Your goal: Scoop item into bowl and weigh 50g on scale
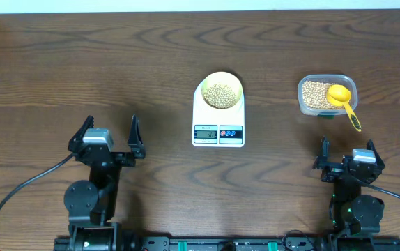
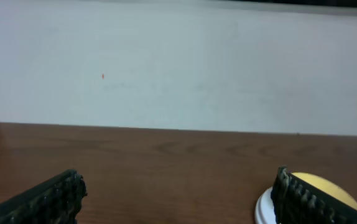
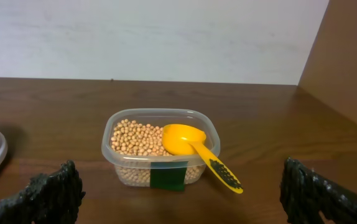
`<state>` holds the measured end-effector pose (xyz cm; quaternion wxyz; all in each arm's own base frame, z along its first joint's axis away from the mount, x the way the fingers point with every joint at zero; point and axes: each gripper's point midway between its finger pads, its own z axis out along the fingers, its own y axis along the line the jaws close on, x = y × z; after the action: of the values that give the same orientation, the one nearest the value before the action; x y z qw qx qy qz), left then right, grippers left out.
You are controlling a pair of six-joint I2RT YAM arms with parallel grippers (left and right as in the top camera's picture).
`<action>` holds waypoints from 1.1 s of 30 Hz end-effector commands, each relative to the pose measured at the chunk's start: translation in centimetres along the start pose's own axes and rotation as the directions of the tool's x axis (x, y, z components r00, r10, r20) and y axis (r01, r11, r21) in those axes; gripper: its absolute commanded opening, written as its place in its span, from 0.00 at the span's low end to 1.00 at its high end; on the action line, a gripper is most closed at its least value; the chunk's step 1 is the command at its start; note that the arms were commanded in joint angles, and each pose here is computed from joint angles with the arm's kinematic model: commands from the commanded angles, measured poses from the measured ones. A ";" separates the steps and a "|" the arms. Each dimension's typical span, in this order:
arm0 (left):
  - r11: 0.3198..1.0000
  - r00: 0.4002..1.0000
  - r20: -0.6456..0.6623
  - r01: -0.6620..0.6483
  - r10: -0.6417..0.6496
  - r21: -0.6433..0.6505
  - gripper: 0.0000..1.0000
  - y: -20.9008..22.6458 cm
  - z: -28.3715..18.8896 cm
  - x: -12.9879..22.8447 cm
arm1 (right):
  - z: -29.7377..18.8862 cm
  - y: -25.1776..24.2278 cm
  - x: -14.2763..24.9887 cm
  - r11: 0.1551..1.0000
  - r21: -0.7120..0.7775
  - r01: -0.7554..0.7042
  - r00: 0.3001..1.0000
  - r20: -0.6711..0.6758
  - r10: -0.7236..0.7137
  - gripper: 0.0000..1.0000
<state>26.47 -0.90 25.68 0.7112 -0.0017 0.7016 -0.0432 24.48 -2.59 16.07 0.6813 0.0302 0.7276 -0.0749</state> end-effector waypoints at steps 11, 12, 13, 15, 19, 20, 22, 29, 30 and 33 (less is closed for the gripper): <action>0.998 0.995 0.098 0.019 -0.024 0.052 0.98 -0.7 -1.5 1.8 | 0.0 -0.1 0.1 1.000 0.005 0.009 1.000 0.001 -0.009 0.99; 0.998 0.995 0.098 0.019 -0.024 0.052 0.98 -0.7 -1.6 2.0 | 0.0 -0.1 0.1 1.000 0.005 0.009 1.000 0.001 -0.009 0.99; 0.999 0.995 0.098 0.019 -0.024 0.051 0.98 -0.7 -1.6 2.1 | 0.0 -0.1 0.1 1.000 0.005 0.009 1.000 0.001 -0.009 0.99; 0.999 0.995 0.099 0.018 -0.023 0.051 0.98 -0.7 -1.6 2.4 | 0.0 -0.1 0.1 1.000 0.004 0.009 1.000 0.001 -0.009 0.99; 0.998 0.994 0.110 0.017 -0.023 0.052 0.98 -0.6 -1.8 2.9 | 0.0 -0.1 0.1 1.000 0.005 0.009 1.000 0.001 -0.009 0.99; 0.999 0.993 0.114 0.016 -0.022 0.052 0.98 -0.6 -1.8 3.0 | 0.0 -0.1 0.1 1.000 0.005 0.009 1.000 0.001 -0.009 0.99; 0.998 0.992 0.124 0.015 -0.022 0.053 0.98 -0.6 -1.9 3.1 | 0.0 -0.1 0.1 1.000 0.005 0.009 1.000 0.001 -0.009 0.99; 0.999 0.985 0.170 0.010 -0.018 0.049 0.98 -0.5 -2.1 3.3 | 0.0 -0.1 0.1 1.000 0.005 0.009 1.000 0.001 -0.009 0.99; 0.999 0.984 0.178 0.010 -0.018 0.050 0.98 -0.5 -2.1 3.4 | 0.0 -0.1 0.1 1.000 0.005 0.009 1.000 0.001 -0.009 0.99; 0.999 0.983 0.180 0.009 -0.018 0.048 0.98 -0.5 -2.2 3.3 | 0.0 -0.1 0.1 1.000 0.005 0.009 1.000 0.001 -0.009 0.99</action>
<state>24.48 -1.50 22.00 0.7644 0.0062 0.6415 -0.0645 24.48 -2.59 16.07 0.6813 0.0300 0.7276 -0.0750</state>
